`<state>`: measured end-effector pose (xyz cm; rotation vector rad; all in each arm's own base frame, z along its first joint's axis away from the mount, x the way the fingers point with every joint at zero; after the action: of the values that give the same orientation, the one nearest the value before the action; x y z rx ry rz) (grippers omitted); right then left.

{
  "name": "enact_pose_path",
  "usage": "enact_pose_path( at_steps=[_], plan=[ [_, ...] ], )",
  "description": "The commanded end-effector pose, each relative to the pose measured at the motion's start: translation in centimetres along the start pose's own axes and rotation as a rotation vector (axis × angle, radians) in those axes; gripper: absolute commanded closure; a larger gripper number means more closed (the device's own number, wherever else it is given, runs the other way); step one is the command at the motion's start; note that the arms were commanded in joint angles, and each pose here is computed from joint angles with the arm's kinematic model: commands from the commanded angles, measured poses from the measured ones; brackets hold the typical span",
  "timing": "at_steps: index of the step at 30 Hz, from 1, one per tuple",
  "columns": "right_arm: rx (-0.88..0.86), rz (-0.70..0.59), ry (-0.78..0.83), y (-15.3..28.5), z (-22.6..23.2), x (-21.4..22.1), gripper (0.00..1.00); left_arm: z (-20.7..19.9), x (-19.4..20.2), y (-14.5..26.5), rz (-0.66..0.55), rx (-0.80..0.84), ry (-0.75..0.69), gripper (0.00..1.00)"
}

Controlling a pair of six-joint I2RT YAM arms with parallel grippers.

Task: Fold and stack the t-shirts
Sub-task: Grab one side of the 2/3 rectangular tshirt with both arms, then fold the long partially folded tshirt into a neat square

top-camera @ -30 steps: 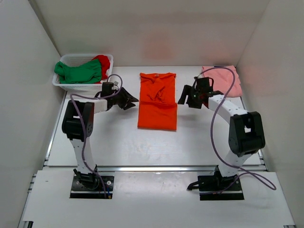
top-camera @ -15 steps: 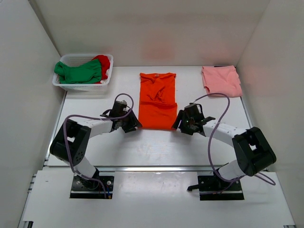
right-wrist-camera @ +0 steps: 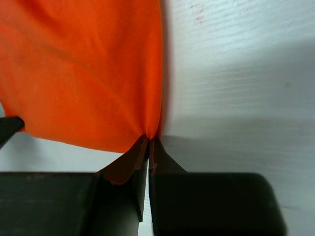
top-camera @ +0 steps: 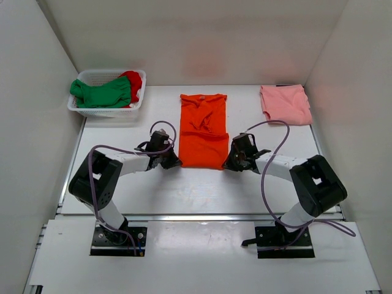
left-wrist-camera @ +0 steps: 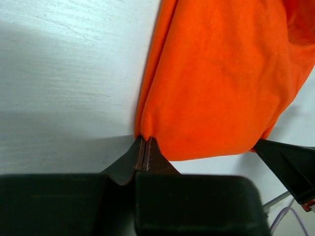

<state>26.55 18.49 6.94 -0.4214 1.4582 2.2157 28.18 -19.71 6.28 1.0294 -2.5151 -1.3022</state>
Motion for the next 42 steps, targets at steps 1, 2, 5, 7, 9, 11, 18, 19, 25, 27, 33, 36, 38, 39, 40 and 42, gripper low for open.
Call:
enact_pose_path(
  at_steps=[1, 2, 5, 7, 9, 11, 18, 19, 25, 27, 33, 36, 38, 39, 40, 42],
  plan=[
    [0.004, 0.011, 0.076, 1.1, 0.8, 0.2, 1.00, 0.4, 1.1, 1.1, 0.043, -0.050, -0.040, 1.00],
    [0.008, 0.024, 0.113, 2.1, 1.0, 0.7, 1.00, 1.1, 1.7, 1.5, 0.057, -0.074, -0.063, 1.00],
    [-0.003, 0.078, 0.177, 4.4, 0.5, 3.0, 1.00, 3.7, 3.9, 4.1, 0.107, -0.144, -0.117, 1.00],
    [0.007, 0.112, 0.208, 5.7, -0.2, 4.9, 1.00, 5.1, 5.8, 6.0, 0.149, -0.161, -0.137, 1.00],
    [0.012, 0.133, 0.230, 7.0, -0.4, 6.3, 1.00, 6.3, 7.5, 7.4, 0.163, -0.176, -0.165, 1.00],
    [0.003, 0.125, 0.245, 8.4, -0.3, 6.9, 1.00, 6.3, 9.6, 9.0, 0.175, -0.123, -0.176, 1.00],
    [-0.080, 0.143, 0.281, 12.0, 0.8, 8.0, 1.00, 5.1, 11.8, 12.2, 0.187, -0.004, -0.127, 1.00],
    [-0.091, 0.139, 0.287, 12.4, 1.1, 7.5, 1.00, 4.7, 11.2, 12.6, 0.170, 0.013, -0.112, 1.00],
    [-0.192, 0.123, 0.371, 13.9, 4.2, 3.0, 1.00, 0.5, 5.9, 15.4, 0.046, 0.141, -0.056, 1.00],
    [-0.217, 0.101, 0.409, 14.3, 5.7, 0.6, 1.00, -0.1, 4.1, 15.5, 0.028, 0.157, -0.014, 1.00],
    [-0.225, 0.071, 0.447, 12.9, 7.1, -5.7, 1.00, -3.0, -0.7, 15.8, -0.049, 0.195, 0.013, 1.00],
    [-0.216, 0.060, 0.468, 11.4, 7.4, -8.3, 1.00, -3.9, -3.6, 15.0, -0.088, 0.189, 0.026, 1.00],
    [-0.201, 0.069, 0.477, 9.9, 7.5, -9.8, 1.00, -5.6, -5.9, 14.7, -0.137, 0.205, 0.012, 1.00],
    [-0.211, 0.036, 0.481, 10.1, 7.9, -11.2, 1.00, -5.5, -6.6, 14.4, -0.150, 0.195, 0.024, 1.00],
    [-0.206, 0.027, 0.488, 9.4, 8.0, -12.4, 1.00, -6.0, -7.6, 14.1, -0.173, 0.207, 0.034, 1.00],
    [-0.201, 0.042, 0.476, 7.5, 7.9, -14.0, 1.00, -6.2, -8.9, 13.3, -0.180, 0.218, 0.050, 1.00]
  ],
)
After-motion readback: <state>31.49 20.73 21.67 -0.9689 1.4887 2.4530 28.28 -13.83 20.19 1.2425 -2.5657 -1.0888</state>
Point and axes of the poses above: each gripper's point midway between its finger pads, its own y axis back along the fingers, its own z axis along the line the jaws close on, x = y × z, the point moved 6 cm from there along y, back along the fingers, and after that the axes turned 13 degrees about y, right-handed, at the moved point
